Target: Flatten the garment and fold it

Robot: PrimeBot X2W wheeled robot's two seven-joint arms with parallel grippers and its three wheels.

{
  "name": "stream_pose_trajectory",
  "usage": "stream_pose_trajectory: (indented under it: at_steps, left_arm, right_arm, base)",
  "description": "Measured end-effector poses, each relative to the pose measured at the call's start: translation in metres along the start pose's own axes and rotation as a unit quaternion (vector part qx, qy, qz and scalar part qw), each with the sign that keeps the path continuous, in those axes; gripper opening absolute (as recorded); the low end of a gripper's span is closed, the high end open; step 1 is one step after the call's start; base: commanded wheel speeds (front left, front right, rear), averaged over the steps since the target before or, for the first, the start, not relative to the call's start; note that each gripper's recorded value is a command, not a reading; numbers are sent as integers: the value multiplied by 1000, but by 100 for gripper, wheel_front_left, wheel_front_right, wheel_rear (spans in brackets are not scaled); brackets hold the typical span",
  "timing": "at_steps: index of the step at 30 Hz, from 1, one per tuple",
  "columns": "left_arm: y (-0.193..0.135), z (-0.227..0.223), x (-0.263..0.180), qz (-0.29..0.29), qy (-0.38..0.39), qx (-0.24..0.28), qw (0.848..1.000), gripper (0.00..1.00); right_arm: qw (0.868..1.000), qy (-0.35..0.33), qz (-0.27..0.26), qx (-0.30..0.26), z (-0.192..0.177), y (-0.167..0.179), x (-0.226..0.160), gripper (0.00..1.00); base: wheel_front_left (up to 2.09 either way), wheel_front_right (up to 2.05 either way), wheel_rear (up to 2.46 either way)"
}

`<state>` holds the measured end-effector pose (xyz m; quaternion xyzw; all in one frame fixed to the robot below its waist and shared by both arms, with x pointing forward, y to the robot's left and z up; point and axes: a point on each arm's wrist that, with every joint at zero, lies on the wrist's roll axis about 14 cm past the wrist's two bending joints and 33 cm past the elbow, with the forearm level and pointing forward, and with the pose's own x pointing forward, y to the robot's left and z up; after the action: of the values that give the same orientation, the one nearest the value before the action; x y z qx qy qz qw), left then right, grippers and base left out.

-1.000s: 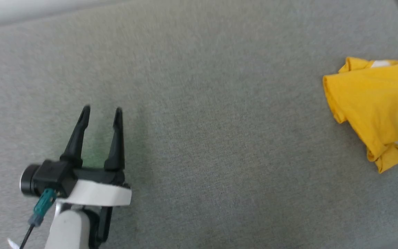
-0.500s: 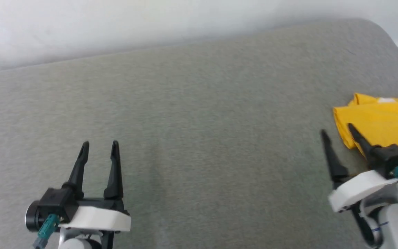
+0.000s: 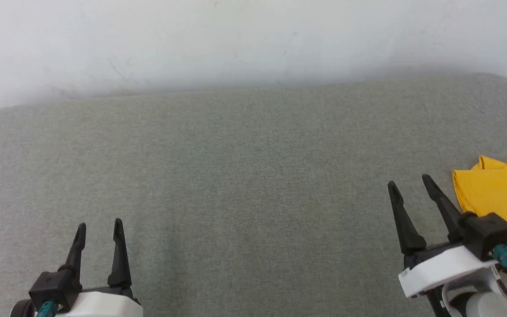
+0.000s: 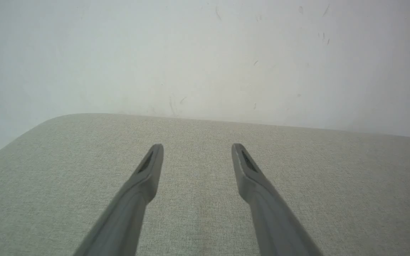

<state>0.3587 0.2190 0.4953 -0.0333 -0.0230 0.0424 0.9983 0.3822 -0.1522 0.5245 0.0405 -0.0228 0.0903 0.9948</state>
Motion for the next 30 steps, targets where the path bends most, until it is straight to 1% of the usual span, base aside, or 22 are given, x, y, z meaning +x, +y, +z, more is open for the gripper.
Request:
stream_pose_trajectory:
  at_steps: [8,13,14,30]
  left_arm:
    - [7,-8,-7,8,14,0,1000,100]
    - [6,-11,-8,2,18,-2,1000,100]
    - [5,-11,-8,2,19,-2,1000,0]
    - [1,-12,-8,-4,26,0,1000,0]
  right_arm:
    - [1000,11,-2,-5,-4,3,-6,100]
    - [1000,13,-3,-4,-5,4,-7,100]
    - [1000,13,-3,-4,-5,4,-7,0]
    - [1000,14,-4,-9,-4,4,-8,0]
  base:
    - [0,0,0]
    - [0,0,0]
    - [0,0,0]
    - [0,0,0]
